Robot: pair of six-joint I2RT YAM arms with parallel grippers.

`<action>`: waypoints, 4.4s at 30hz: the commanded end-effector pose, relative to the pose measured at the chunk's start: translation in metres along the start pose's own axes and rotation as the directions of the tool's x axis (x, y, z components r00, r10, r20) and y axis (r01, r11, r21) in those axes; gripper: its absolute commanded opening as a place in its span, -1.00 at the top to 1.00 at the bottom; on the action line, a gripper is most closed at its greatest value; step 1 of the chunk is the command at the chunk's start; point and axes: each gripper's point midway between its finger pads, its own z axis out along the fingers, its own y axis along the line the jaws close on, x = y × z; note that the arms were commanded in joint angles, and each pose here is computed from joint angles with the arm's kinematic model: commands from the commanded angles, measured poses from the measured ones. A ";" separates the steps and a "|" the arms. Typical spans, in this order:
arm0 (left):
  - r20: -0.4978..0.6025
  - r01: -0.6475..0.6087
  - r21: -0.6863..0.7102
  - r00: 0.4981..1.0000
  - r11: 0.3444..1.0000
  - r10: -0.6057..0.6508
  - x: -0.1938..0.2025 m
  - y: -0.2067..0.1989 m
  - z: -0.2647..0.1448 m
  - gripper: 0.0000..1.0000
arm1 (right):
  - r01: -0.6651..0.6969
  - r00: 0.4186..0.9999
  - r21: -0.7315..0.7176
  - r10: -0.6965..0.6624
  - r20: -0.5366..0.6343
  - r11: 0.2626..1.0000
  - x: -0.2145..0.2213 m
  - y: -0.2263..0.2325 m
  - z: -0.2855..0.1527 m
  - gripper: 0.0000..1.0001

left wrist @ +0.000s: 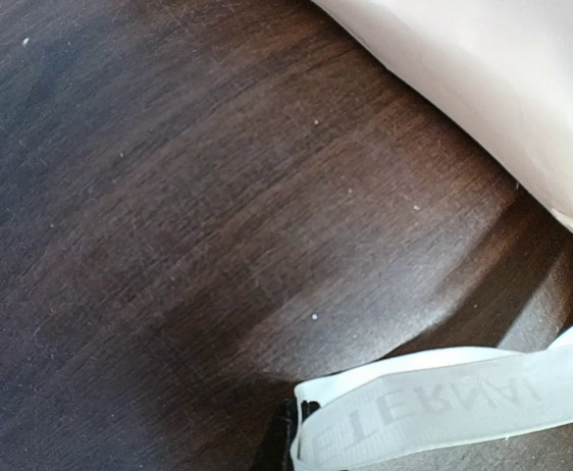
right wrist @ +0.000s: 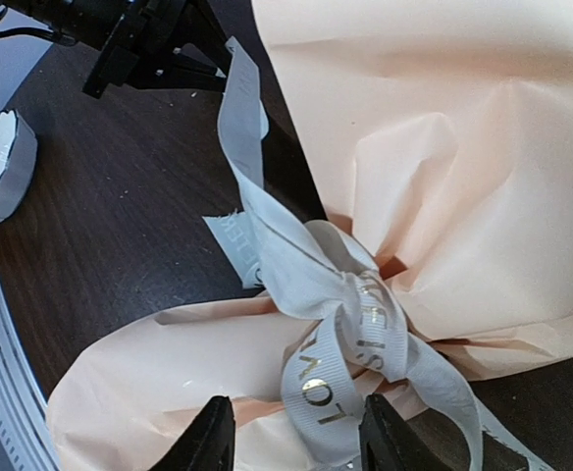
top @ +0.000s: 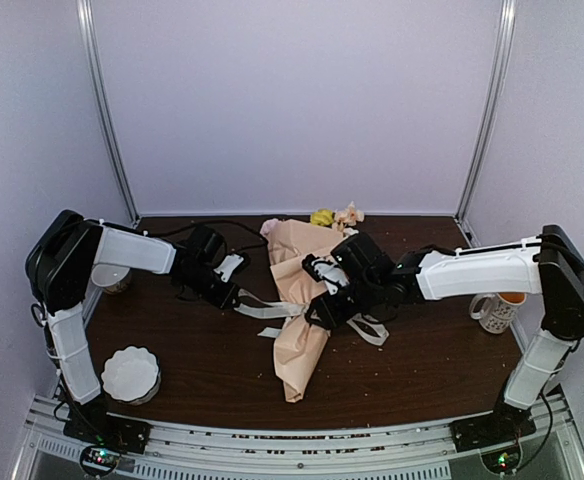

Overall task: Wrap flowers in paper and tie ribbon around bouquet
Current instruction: Tie the half-tied ribbon around the folded bouquet.

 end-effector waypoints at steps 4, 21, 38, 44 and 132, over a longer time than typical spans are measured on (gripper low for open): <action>-0.115 0.012 0.025 0.993 1.000 -0.009 0.036 -0.004 0.016 0.93 | 0.004 0.999 0.082 -0.007 0.040 0.997 -0.016 -0.011 0.000 0.06; -0.117 0.012 0.021 0.993 1.000 -0.009 0.037 -0.004 0.016 0.93 | -0.009 0.999 0.033 0.008 0.039 0.999 -0.011 -0.002 -0.011 0.97; -0.128 0.013 0.011 0.992 1.000 -0.012 0.038 -0.001 0.019 0.97 | 0.021 0.990 -0.179 -0.045 -0.131 0.984 0.077 0.049 -0.062 1.00; -0.130 0.010 0.005 0.991 1.000 -0.009 0.039 0.000 0.020 0.99 | -0.013 0.966 -0.165 -0.029 -0.255 0.986 0.134 0.052 -0.060 0.70; -0.037 0.107 -0.131 0.993 0.986 -0.112 -0.036 0.075 0.012 1.00 | -0.448 0.821 0.038 0.428 -0.378 0.893 0.248 -0.020 -0.055 1.00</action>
